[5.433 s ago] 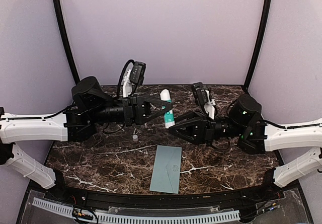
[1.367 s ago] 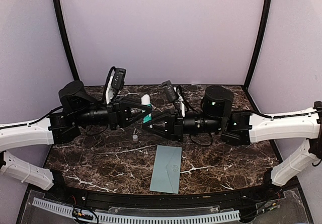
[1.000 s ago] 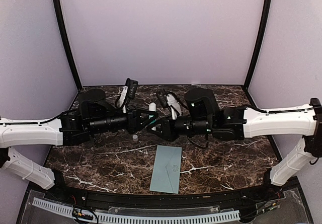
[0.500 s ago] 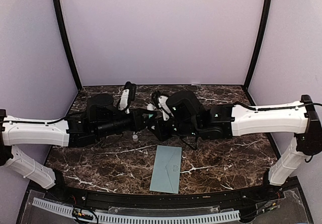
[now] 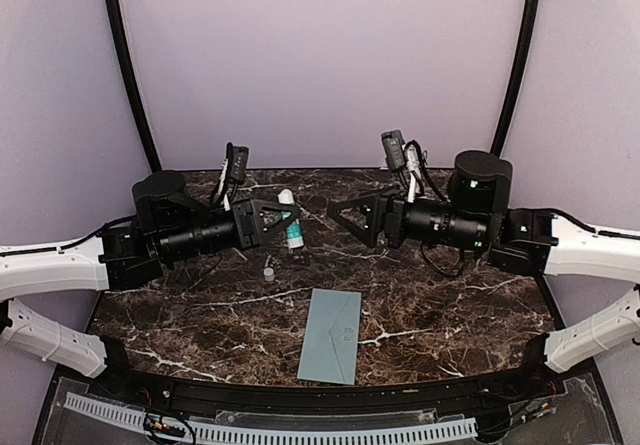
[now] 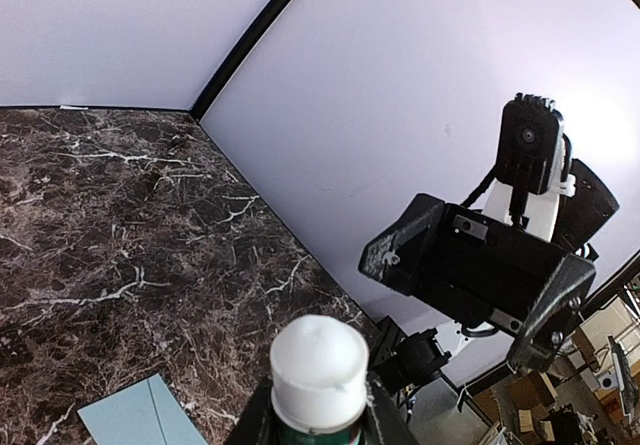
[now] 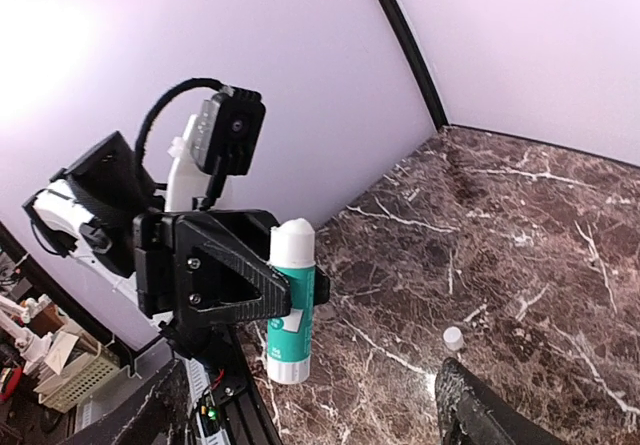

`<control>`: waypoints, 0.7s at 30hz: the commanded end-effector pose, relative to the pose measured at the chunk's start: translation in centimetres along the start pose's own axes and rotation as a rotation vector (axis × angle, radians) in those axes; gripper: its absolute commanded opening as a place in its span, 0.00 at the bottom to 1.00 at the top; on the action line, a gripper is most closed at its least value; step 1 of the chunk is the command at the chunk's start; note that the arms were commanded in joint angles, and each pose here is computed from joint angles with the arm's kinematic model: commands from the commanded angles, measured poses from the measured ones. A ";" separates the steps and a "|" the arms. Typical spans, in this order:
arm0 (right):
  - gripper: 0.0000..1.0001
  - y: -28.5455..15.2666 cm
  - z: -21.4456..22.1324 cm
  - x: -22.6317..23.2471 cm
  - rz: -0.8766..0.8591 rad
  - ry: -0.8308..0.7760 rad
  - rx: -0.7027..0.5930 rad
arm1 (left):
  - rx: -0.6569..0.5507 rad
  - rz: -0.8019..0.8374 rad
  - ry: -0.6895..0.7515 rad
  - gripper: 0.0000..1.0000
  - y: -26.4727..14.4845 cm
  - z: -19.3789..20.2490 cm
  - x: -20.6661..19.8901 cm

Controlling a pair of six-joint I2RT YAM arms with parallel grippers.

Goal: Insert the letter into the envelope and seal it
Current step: Screw the solid glue.

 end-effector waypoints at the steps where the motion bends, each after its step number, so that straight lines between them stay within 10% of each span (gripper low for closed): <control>1: 0.82 -1.4 -1.0 1.4 -0.242 0.025 -0.095 | 0.038 0.244 0.047 0.00 -1.1 -1.2 -3.9; 9: 0.81 -1.8 -0.8 4.0 -0.539 -0.005 -0.138 | 0.033 0.611 0.142 0.00 -3.2 -1.0 -7.8; 21: 0.68 0.1 0.0 6.7 -0.693 -0.035 -0.082 | 0.069 0.672 0.171 0.00 -2.4 -0.9 -8.4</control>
Point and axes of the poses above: each gripper's point midway between its finger pads, its own y axis out along the fingers, its own x axis along the line the jaws close on, z = x × y, the point moved 6 cm from there along -y, back along the fingers, and after that the axes turned 6 degrees about -y, right-handed, at the moved point
